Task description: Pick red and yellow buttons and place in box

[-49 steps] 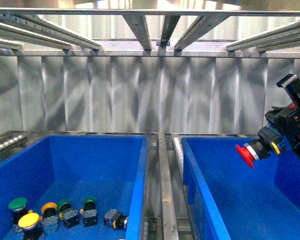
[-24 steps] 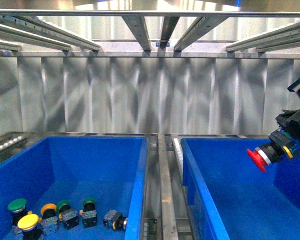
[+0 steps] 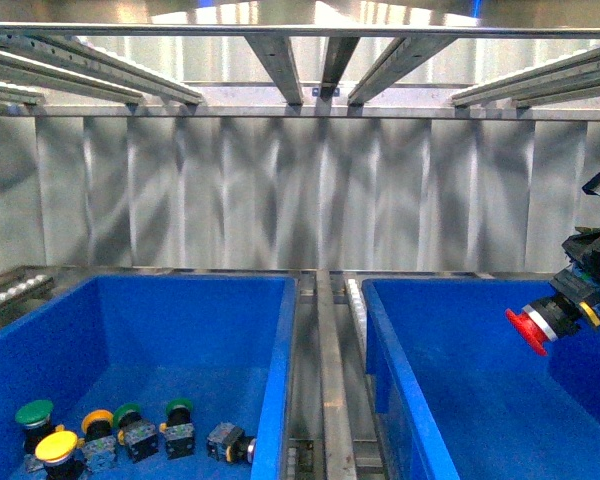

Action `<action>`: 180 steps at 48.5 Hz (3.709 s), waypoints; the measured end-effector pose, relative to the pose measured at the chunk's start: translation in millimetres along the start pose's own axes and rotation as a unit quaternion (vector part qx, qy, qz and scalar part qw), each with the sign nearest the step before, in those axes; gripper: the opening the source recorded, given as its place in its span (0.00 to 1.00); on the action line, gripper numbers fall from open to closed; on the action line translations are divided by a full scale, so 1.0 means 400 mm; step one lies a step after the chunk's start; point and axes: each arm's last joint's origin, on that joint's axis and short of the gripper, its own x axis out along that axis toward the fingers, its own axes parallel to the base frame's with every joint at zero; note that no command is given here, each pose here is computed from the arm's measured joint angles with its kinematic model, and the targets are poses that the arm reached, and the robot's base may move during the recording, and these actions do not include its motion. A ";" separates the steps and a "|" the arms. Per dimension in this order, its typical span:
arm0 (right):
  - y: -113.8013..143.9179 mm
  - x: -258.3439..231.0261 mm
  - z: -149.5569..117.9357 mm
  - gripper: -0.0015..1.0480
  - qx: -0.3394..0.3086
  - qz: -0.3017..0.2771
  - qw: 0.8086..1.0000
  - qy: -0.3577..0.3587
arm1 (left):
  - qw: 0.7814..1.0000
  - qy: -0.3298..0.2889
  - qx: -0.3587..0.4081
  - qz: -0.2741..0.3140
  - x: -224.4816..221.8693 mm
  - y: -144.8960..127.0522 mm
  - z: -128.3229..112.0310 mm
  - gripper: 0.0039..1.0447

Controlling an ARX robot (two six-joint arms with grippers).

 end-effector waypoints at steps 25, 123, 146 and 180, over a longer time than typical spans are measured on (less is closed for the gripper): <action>-0.030 -0.009 0.018 0.27 0.019 -0.036 0.999 -0.030 | 1.000 0.000 0.001 0.001 0.000 0.000 0.000 0.92; -0.579 0.435 0.112 0.55 -0.366 -0.210 0.867 0.265 | 1.000 0.000 0.002 0.001 0.000 0.000 0.000 0.93; -0.356 0.235 0.262 0.94 -0.326 -0.079 0.928 0.164 | 1.000 0.000 0.002 0.001 0.000 0.000 0.000 0.93; -0.209 -0.327 0.079 0.03 -0.387 -0.035 0.917 0.086 | 1.000 0.000 0.002 0.001 0.000 0.000 0.000 0.93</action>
